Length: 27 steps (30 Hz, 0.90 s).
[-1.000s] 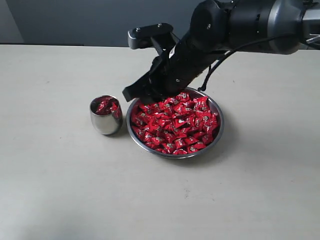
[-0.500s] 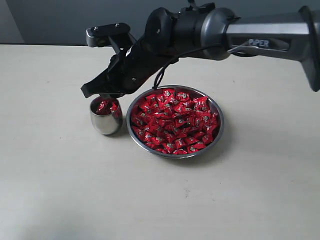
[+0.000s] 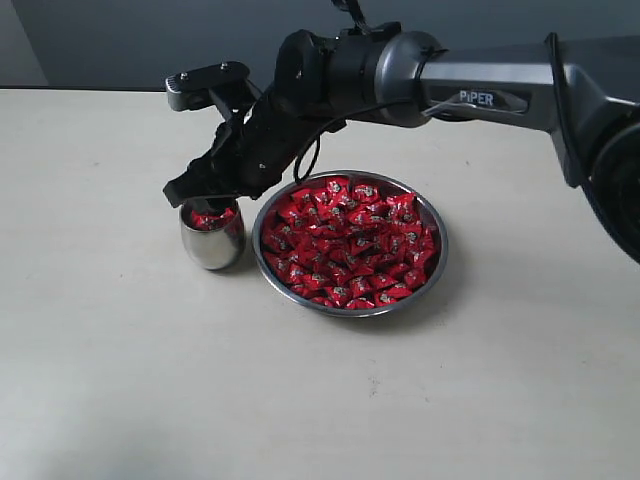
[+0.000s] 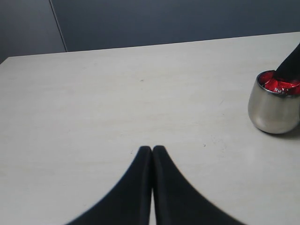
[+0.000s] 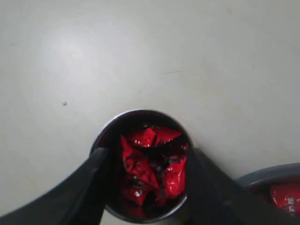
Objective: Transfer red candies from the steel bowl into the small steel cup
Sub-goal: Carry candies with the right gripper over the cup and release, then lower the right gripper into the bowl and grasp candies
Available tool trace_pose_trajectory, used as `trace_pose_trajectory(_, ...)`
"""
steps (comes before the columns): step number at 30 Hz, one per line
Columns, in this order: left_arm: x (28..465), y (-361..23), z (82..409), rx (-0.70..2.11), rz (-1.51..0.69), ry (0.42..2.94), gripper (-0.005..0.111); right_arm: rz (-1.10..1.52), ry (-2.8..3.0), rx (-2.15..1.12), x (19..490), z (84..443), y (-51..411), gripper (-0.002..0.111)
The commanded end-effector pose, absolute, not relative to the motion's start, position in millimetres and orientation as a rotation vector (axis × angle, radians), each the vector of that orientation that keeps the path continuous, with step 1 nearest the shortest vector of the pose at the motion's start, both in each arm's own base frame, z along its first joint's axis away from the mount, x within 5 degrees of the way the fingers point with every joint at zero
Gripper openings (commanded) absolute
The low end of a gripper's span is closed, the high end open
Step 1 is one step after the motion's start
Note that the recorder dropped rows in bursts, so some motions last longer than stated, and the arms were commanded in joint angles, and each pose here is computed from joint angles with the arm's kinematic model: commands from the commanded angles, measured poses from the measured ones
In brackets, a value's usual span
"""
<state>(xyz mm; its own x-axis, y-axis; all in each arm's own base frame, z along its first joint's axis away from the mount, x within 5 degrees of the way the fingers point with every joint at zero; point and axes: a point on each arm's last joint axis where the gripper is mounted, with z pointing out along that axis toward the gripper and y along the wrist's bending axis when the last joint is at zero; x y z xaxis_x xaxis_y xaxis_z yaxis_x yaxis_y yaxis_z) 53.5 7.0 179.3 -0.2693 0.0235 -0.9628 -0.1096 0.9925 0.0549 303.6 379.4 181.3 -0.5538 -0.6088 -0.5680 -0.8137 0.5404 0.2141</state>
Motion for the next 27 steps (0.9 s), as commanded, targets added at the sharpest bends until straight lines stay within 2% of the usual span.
trace_pose_trajectory(1, 53, 7, 183, -0.055, 0.124, 1.821, 0.0, 0.611, 2.322, -1.229, 298, 204, 373, 0.046)
trace_pose_trajectory(5, 53, 7, 183, -0.055, 0.124, 1.821, 0.0, 0.516, 2.368, -1.268, 294, 219, 361, 0.046)
trace_pose_trajectory(9, 53, 7, 183, -0.055, 0.124, 1.821, 0.0, 0.279, 2.439, -1.227, 297, 229, 343, 0.046)
trace_pose_trajectory(13, 53, 7, 183, -0.055, 0.124, 1.821, 0.0, 0.065, 2.477, -1.21, 302, 221, 329, 0.046)
trace_pose_trajectory(16, 53, 7, 183, -0.055, 0.124, 1.821, 0.0, -0.111, 2.491, -1.183, 305, 202, 314, 0.046)
trace_pose_trajectory(23, 53, 7, 183, -0.055, 0.124, 1.821, 0.0, -0.089, 2.643, -1.082, 311, 167, 280, 0.046)
trace_pose_trajectory(27, 53, 7, 183, -0.055, 0.124, 1.821, 0.0, -0.067, 2.626, -1.087, 309, 158, 279, 0.046)
